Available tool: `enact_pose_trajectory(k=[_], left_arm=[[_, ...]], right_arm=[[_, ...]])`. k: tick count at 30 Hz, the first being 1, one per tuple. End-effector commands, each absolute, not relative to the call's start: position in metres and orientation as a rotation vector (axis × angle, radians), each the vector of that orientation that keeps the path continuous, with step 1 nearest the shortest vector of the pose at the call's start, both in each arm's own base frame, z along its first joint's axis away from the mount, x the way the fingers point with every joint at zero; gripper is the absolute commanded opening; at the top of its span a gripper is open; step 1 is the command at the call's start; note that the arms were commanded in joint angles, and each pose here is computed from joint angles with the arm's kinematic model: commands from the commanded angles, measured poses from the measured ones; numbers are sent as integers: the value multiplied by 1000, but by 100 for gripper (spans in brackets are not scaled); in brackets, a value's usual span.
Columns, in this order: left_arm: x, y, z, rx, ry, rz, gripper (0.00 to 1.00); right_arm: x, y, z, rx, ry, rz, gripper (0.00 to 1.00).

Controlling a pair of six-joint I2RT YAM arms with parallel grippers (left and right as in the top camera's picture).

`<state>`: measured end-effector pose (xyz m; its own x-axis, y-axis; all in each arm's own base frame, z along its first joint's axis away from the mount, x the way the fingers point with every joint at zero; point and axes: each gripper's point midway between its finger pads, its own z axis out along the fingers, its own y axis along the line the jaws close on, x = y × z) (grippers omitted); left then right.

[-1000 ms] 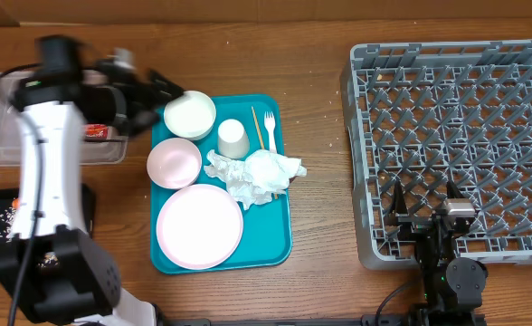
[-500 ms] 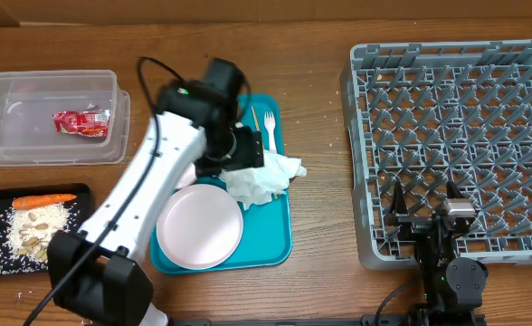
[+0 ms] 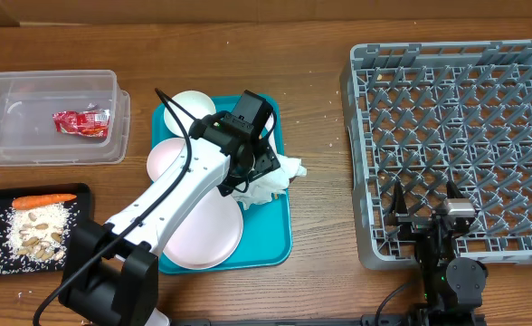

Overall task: Sort waste into correct bins and load items into the dishwasher
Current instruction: 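Move the left gripper down onto the crumpled white tissue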

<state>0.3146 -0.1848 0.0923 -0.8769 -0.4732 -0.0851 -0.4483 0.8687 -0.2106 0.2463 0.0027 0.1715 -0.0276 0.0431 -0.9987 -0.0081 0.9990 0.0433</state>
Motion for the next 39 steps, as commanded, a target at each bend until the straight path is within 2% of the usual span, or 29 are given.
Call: enact_pose_trajectory(k=[1,8,12,16,27,30,35,39], left_arm=[[310,-185,92,-862,2866,-276,81],[299,-183,76,-999,2847,-237,80],[306,-182,71,-999,2805,-244,80],[314,-178,71,-994,2759,-229,74],[318,-181,43,-1013,2786,-177,75],[319,-179,40,-1012,2784,-159,67],[325,-175,45,-992,2752,-141,66],[329,-178,53,-918,2763,-151,61]], right_arm=[[247,5,170,17,1594,46,100],[247,5,170,17,1594,46,100],[247,5,170,17,1594,46,100],[247,5,170,17,1594,46,100],[247,5,170,17,1594,46,100],[247,5,170,17,1594,46,100],[247,5,170,17,1594,46,100],[247,5,170,17,1594,46,100]])
